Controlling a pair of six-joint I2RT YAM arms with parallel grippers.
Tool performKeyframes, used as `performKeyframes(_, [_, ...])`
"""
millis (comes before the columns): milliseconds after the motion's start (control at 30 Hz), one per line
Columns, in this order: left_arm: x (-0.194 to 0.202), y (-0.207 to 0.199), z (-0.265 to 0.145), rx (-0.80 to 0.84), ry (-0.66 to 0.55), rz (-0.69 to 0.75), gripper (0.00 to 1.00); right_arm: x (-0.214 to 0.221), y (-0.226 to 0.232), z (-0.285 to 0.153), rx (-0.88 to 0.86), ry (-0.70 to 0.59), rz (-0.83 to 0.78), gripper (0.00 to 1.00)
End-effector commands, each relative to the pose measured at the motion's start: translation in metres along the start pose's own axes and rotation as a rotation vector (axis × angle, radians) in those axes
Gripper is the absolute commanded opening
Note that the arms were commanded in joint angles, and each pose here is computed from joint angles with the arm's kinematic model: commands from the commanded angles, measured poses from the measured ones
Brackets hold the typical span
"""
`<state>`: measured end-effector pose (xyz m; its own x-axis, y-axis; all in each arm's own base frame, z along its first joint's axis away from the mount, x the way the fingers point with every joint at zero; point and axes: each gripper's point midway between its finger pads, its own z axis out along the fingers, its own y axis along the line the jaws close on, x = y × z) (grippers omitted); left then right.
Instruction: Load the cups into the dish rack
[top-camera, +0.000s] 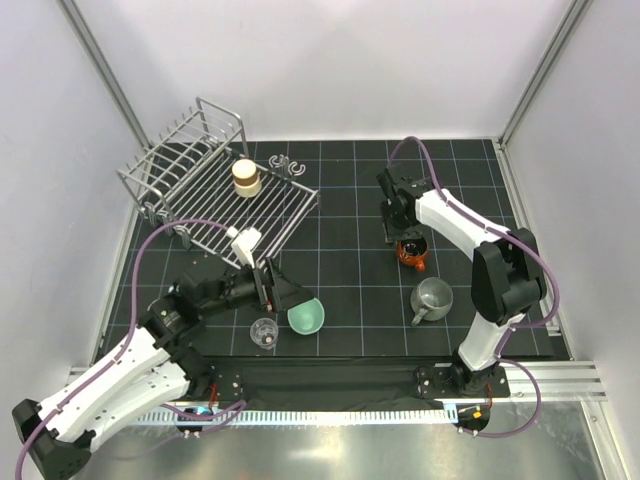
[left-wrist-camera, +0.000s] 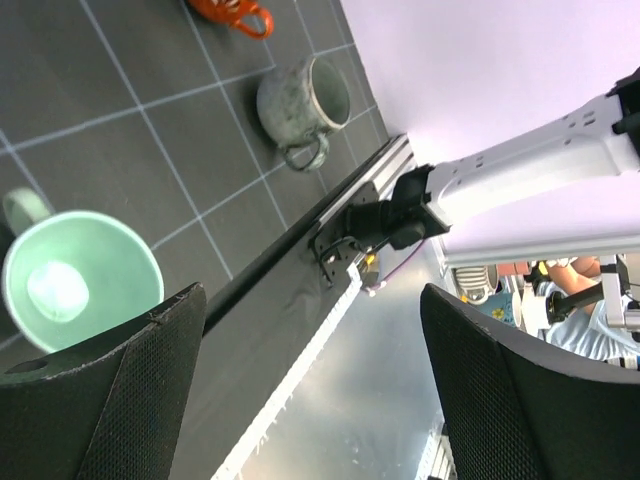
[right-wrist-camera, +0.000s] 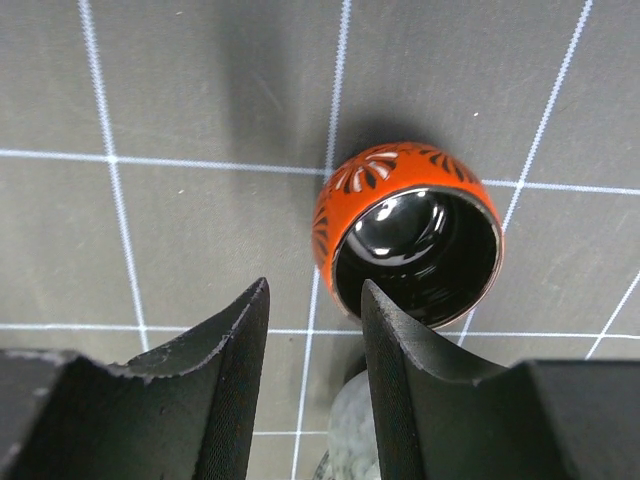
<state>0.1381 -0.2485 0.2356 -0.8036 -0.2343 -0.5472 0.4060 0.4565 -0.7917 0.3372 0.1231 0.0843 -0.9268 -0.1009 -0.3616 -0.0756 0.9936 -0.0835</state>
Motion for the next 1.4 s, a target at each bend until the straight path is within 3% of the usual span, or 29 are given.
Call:
performKeyframes(0, [0.013, 0.000, -0.006, 0.019, 0.032, -0.024, 0.84, -0.008, -0.010, 0.006, 0.058, -0.034, -0.024, 0.44])
performKeyframes(333, [-0.005, -0.011, -0.019, 0.028, -0.061, -0.016, 0.76, 0.007, -0.008, 0.036, 0.040, 0.009, -0.050, 0.36])
performKeyframes(433, [-0.012, -0.016, -0.020, 0.030, -0.079, -0.009, 0.70, 0.010, -0.009, 0.041, 0.037, 0.020, -0.052, 0.25])
performKeyframes(467, [-0.012, -0.017, -0.019, 0.030, -0.077, -0.006, 0.68, 0.009, -0.009, 0.039, 0.032, 0.013, -0.050, 0.15])
performKeyframes(533, [-0.017, -0.022, -0.020, 0.036, -0.086, 0.005, 0.65, 0.005, -0.006, 0.033, 0.008, -0.010, -0.031, 0.05])
performKeyframes(567, [-0.020, -0.022, -0.020, 0.034, -0.092, 0.013, 0.65, 0.002, -0.002, 0.030, -0.011, -0.030, -0.019, 0.04])
performKeyframes(700, [-0.028, -0.031, -0.014, 0.066, -0.109, 0.050, 0.68, -0.019, 0.020, -0.015, -0.172, -0.151, 0.071, 0.04])
performKeyframes(933, [-0.035, -0.049, 0.003, 0.157, -0.089, 0.065, 0.69, -0.048, 0.089, -0.145, -0.771, -0.434, 0.241, 0.04])
performKeyframes(967, [-0.037, -0.054, 0.003, 0.174, -0.088, 0.071, 0.70, -0.046, 0.099, -0.164, -0.875, -0.424, 0.278, 0.04])
performKeyframes(1033, [-0.039, -0.064, 0.006, 0.221, -0.083, 0.077, 0.71, -0.048, 0.104, -0.206, -1.023, -0.528, 0.283, 0.04])
performKeyframes(1100, [-0.044, -0.071, 0.007, 0.253, -0.099, 0.069, 0.73, -0.040, 0.109, -0.236, -1.160, -0.529, 0.331, 0.04])
performKeyframes(1133, [-0.050, -0.080, 0.007, 0.291, -0.117, 0.061, 0.75, -0.041, 0.108, -0.264, -1.251, -0.628, 0.316, 0.04])
performKeyframes(1367, [-0.065, -0.112, 0.022, 0.454, -0.119, -0.013, 0.84, -0.020, 0.103, -0.353, -1.631, -0.768, 0.302, 0.04])
